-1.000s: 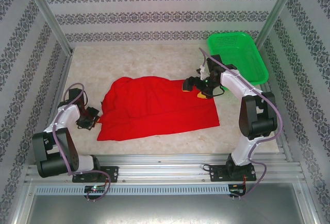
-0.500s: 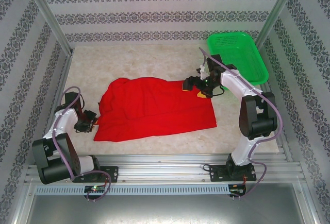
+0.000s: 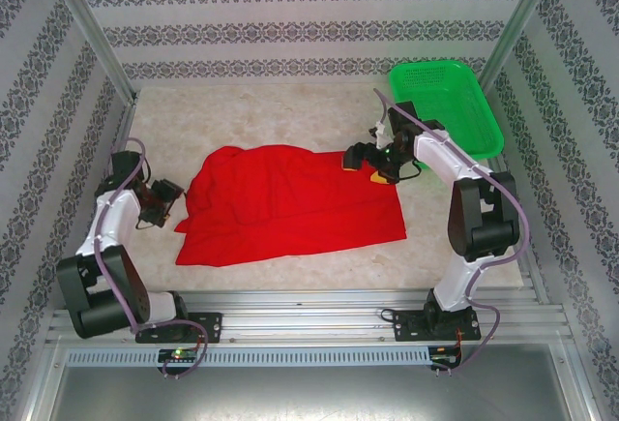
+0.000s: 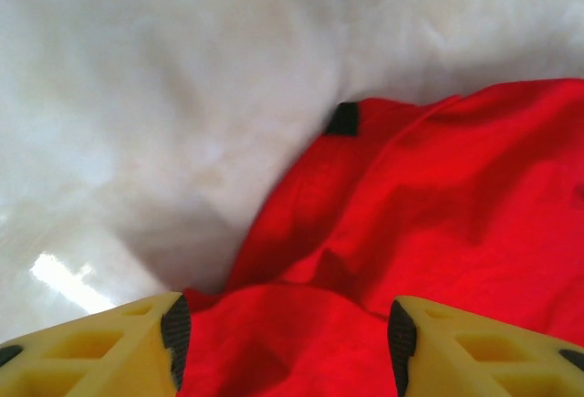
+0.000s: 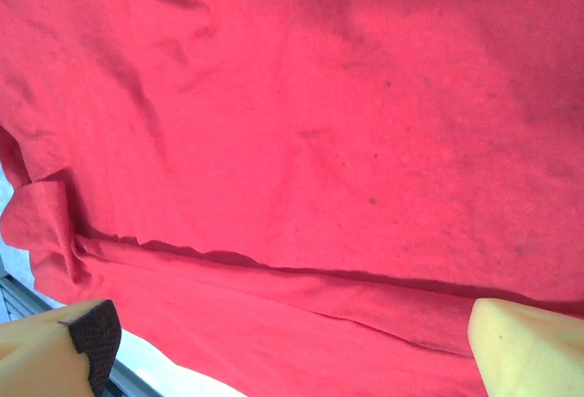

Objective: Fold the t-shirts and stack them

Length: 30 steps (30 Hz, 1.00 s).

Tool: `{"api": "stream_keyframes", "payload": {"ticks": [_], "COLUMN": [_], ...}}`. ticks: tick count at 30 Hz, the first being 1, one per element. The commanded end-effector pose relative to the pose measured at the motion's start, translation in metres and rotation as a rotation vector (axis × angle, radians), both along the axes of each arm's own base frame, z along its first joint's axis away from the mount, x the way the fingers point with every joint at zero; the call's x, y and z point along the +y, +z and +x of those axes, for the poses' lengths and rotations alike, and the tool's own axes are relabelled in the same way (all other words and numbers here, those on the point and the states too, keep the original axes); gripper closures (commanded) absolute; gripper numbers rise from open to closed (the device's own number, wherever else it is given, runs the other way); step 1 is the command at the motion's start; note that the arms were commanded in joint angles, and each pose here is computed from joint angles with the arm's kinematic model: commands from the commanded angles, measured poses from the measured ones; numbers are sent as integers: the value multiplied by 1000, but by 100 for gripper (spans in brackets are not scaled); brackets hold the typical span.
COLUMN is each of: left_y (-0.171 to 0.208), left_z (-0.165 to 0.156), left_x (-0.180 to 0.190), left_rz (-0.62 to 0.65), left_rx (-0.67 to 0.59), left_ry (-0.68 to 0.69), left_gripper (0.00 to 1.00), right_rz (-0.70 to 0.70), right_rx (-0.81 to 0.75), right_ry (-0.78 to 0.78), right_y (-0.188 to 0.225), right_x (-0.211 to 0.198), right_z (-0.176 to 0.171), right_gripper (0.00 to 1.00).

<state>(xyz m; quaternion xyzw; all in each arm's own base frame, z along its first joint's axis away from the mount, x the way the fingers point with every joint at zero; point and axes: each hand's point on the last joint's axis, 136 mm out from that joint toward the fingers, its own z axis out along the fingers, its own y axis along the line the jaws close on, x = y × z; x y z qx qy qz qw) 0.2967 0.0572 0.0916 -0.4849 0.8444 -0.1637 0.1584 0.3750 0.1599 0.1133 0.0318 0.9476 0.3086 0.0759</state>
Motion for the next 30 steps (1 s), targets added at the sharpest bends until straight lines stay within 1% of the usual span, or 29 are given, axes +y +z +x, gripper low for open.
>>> {"api": "stream_keyframes", "payload": {"ticks": [1,4,6,8,12,18,22,27,29,30], "left_y": [-2,-9,-14,-23,-31,-46,-51,-59,-63,-67], "left_z": [19,30,36,35,33,22,37,62,68,68], "left_x": [-6,-16,-21,-23,-24,-16,-10,-14,-16,-16], "left_rz": [0,-22,-29,-22,-10,42,74,86,82,84], "left_rx": [-4,-1,12,71,125,231,219,229,241,258], "left_ry": [-104,-157,-196,-224,-253,-295,-304,-352,-366,-376], "left_gripper": [40,40,43,47,54,56,57,58,61,65], "right_rz": [-19,-12,-12,-11,-10,-7,-4,2,4,4], "right_rx": [-24,-27,-23,-19,-16,-22,-20,-13,-12,-12], "right_ry": [-7,-7,-6,-8,-4,-5,-5,-5,-4,-3], "right_y": [5,7,6,5,5,7,7,5,6,6], "right_x": [-6,-4,-3,-4,-3,-4,-2,-1,-1,-1], "right_z": [14,18,17,16,13,13,14,14,14,14], "right_gripper": [2,2,2,2,2,2,2,2,2,2]}}
